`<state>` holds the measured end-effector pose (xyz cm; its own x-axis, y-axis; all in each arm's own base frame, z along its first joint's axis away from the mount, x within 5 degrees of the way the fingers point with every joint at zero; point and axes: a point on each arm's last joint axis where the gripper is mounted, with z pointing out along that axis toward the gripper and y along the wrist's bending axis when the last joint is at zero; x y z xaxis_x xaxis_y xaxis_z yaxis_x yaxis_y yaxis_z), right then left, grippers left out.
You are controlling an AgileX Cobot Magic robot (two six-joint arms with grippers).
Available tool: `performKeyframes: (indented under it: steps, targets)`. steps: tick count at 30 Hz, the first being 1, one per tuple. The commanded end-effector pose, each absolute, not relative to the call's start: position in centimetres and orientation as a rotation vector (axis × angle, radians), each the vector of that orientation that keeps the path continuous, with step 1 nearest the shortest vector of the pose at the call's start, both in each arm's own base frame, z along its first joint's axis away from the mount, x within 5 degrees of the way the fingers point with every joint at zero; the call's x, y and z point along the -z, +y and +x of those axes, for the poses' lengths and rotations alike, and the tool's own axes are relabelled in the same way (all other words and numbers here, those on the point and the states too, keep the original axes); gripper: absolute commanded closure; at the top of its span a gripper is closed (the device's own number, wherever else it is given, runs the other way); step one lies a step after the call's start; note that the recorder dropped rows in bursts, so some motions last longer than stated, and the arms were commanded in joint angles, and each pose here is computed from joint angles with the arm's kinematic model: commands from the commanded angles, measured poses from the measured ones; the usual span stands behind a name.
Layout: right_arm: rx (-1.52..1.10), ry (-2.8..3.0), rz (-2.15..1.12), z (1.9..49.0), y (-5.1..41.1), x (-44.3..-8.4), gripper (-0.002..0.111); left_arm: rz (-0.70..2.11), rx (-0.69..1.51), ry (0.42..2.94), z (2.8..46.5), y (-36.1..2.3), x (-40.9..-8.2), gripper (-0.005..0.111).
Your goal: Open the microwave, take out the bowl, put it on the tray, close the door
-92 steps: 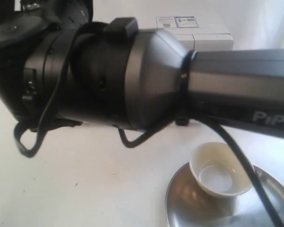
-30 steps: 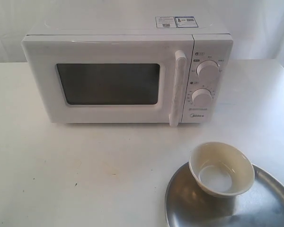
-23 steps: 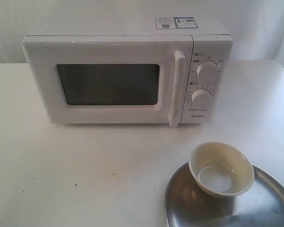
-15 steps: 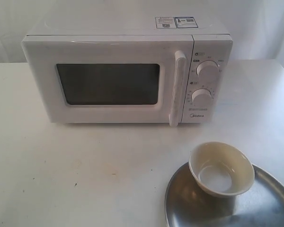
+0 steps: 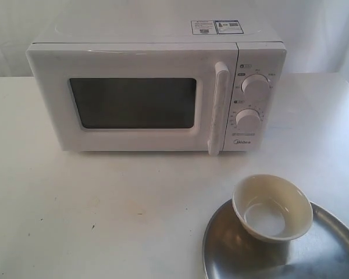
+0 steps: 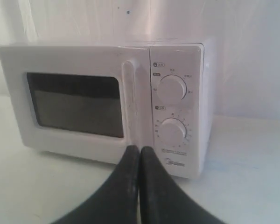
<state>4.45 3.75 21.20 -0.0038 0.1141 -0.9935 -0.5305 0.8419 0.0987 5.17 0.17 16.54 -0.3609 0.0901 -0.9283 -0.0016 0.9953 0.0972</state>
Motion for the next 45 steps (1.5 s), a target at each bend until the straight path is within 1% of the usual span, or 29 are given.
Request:
performKeyframes:
  steps: [1,4,7,10,13,14,15,17,20,21,27,31,45]
  targets:
    - [-0.797,1.444,-0.065,4.5,3.5,-22.1,0.108,0.062,-0.087,1.933,5.2,0.1,-16.6,0.107]
    - [-0.798,1.359,0.0,4.6,2.9,-22.8,0.108,0.062,-0.087,1.933,5.2,0.1,-16.6,0.107]
    - [-0.669,1.356,-0.034,4.8,2.5,-22.7,0.108,0.062,-0.087,1.933,5.2,0.1,-16.6,0.107]
    - [-0.483,1.487,-0.045,5.3,1.8,-21.4,0.108,0.062,-0.087,1.933,5.2,0.1,-16.6,0.107]
    - [-0.346,1.688,0.049,5.6,0.7,-19.6,0.108,0.062,-0.087,1.933,5.2,0.1,-16.6,0.107]
    - [-0.246,1.811,0.105,5.5,-0.1,-18.4,0.108,0.062,-0.087,1.933,5.2,0.1,-16.6,0.107]
    - [-0.219,1.832,0.093,5.5,-0.2,-18.2,0.108,0.062,-0.087,1.933,5.2,0.1,-16.6,0.107]
    - [-0.209,1.825,-0.035,5.4,0.4,-18.3,0.108,0.062,-0.087,1.933,5.2,0.1,-16.6,0.107]
    - [-0.208,1.785,-0.369,5.0,2.0,-18.3,0.108,0.062,-0.087,1.933,5.2,0.1,-16.6,0.107]
    - [-0.202,1.78,-0.387,5.0,2.0,-18.3,0.108,0.062,-0.087,1.933,5.2,0.1,-16.6,0.107]
    - [-0.165,1.787,-0.354,5.1,1.6,-18.3,0.108,0.062,-0.087,1.933,5.2,0.1,-16.6,0.107]
    - [-0.089,1.798,-0.277,5.2,1.2,-18.3,0.108,0.062,-0.087,1.933,5.2,0.1,-16.6,0.107]
    - [-0.043,1.814,-0.198,5.3,0.7,-18.2,0.108,0.062,-0.087,1.933,5.2,0.1,-16.6,0.107]
